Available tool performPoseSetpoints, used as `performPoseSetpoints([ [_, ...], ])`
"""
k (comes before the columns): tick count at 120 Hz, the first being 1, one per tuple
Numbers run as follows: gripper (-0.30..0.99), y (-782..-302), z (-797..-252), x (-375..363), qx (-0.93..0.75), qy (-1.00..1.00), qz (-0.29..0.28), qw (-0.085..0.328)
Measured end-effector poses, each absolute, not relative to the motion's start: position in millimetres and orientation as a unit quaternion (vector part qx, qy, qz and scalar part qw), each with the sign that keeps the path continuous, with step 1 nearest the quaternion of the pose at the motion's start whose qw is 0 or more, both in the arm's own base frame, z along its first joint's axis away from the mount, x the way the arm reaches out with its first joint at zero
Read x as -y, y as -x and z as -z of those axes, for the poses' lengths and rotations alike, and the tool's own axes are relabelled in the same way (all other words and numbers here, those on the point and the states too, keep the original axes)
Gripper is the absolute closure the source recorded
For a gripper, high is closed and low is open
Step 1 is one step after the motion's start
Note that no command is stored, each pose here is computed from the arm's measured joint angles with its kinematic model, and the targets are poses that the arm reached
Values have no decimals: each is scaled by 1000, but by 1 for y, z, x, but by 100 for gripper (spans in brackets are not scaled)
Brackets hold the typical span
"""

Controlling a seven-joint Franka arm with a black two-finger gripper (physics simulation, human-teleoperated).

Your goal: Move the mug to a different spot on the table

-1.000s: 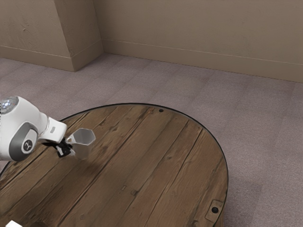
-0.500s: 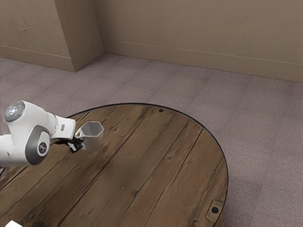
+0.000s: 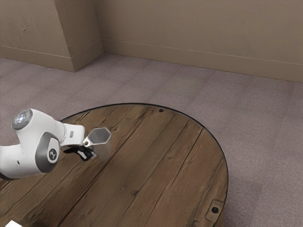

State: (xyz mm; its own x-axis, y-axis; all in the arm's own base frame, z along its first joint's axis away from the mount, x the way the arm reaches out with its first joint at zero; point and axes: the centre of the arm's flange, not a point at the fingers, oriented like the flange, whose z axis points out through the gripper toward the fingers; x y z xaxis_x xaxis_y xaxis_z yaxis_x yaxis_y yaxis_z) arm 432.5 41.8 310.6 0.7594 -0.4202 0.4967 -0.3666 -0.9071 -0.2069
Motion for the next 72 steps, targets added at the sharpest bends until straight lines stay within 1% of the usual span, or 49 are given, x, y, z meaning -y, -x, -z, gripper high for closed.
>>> performPoseSetpoints([
  [18, 71, -403, -301, -34, -210, 941, 264, 17],
  [42, 70, -389, -290, -48, -201, 947, 250, 11],
  [44, 68, -389, -290, -49, -200, 947, 249, 11],
  [60, 39, -388, -285, -51, -208, 949, 236, 5],
  [72, 24, -387, -284, -52, -210, 950, 232, 2],
])
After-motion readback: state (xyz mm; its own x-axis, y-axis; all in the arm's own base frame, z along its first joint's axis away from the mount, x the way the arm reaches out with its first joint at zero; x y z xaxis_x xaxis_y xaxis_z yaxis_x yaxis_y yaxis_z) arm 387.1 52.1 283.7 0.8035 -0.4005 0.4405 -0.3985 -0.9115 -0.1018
